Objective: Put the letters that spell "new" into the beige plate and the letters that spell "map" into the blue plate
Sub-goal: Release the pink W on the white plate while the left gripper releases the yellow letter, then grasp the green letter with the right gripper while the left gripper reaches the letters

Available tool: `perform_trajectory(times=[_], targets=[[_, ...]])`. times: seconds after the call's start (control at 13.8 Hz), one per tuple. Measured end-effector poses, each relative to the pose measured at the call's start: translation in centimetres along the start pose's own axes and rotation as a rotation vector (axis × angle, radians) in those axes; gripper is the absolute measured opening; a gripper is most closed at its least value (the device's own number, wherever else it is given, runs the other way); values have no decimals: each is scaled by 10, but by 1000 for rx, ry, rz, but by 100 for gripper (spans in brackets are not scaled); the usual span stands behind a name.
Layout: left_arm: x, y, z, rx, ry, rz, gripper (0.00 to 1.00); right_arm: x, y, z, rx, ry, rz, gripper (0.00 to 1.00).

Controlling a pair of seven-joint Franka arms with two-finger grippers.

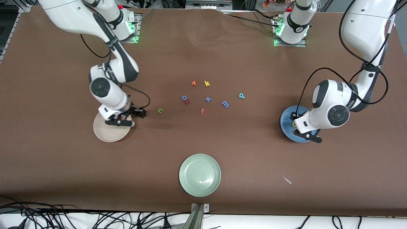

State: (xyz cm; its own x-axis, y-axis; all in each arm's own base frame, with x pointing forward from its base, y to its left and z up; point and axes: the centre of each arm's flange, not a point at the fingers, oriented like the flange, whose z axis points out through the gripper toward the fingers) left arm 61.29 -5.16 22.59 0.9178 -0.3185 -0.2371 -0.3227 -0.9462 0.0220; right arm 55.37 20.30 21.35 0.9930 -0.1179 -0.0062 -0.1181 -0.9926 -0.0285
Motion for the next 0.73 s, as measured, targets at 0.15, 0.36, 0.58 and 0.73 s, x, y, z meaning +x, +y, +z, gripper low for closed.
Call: perform_trajectory(times=[0.15,0.36,0.58,0.73], targets=[[1,10,-17,6,24,-36,95,-15,-33,-2,15,-2,50,84],[3,60,-35,-6,48,-89,100,-32,-64,10,33,4,65,84],[-6,114,-31,-21,57,-144,100,-45,-82,27,41,-5,56,81],[-8,154,-27,-41,78,-219,100,-47,-84,33,47,-3,53,80]])
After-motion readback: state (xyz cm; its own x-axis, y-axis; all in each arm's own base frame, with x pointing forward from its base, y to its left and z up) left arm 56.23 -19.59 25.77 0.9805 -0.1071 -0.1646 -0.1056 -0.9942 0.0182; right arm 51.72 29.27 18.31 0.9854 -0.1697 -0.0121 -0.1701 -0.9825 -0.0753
